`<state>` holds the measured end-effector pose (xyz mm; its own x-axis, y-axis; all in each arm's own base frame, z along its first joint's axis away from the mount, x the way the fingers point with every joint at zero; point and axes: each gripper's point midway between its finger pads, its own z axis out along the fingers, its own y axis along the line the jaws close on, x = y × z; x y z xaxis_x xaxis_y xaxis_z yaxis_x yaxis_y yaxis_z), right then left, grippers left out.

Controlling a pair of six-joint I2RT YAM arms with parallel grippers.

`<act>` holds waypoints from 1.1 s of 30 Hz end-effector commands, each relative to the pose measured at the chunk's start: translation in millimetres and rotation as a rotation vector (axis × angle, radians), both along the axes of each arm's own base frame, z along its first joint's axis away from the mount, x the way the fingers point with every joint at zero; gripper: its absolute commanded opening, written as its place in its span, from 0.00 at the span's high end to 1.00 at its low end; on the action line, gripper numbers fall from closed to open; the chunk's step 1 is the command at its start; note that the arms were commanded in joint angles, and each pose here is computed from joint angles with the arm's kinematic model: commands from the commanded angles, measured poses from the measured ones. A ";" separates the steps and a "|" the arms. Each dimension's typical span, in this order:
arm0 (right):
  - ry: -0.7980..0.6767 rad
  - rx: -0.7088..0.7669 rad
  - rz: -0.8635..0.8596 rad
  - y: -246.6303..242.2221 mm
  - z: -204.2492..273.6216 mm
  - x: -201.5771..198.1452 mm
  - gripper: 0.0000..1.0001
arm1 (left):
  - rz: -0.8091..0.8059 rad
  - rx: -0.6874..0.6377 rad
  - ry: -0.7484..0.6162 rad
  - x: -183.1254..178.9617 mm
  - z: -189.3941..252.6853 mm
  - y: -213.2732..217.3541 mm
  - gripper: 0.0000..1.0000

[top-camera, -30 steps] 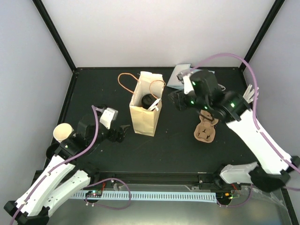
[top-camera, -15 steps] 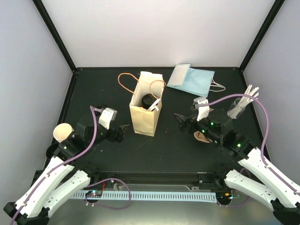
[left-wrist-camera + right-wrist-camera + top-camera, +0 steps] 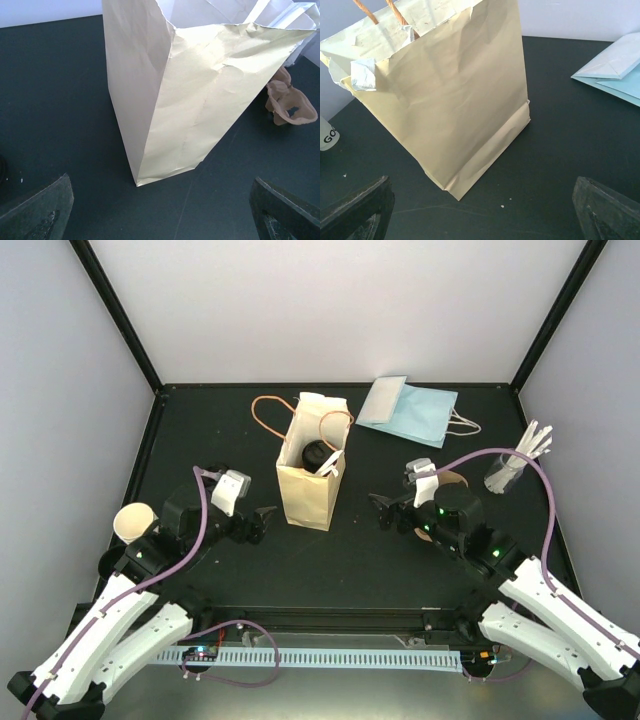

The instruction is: Pack the takeout coffee

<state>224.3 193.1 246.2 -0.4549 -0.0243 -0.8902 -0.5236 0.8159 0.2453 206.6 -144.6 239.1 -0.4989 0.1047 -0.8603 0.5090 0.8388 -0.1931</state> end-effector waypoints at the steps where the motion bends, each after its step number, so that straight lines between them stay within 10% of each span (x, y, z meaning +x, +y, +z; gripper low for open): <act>1: -0.022 0.044 0.003 2.1 11.0 -0.9 0.00 | -0.035 -0.016 -0.046 0.2 9.9 -5.1 0.01; 18: 0.117 -0.014 -0.046 7.9 -21.4 23.2 0.00 | 0.203 -0.064 0.101 14.9 -14.7 16.6 0.01; 33: -0.133 -0.049 -0.482 -106.9 -22.6 70.2 0.04 | 0.598 -0.169 0.031 68.8 -19.3 87.4 0.01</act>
<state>290.3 100.7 202.9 -0.4627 0.1248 -0.8777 -0.1280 0.9703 0.2054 258.0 -73.6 192.5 -0.5807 -0.2668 -0.7692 -0.0066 0.9463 -0.3233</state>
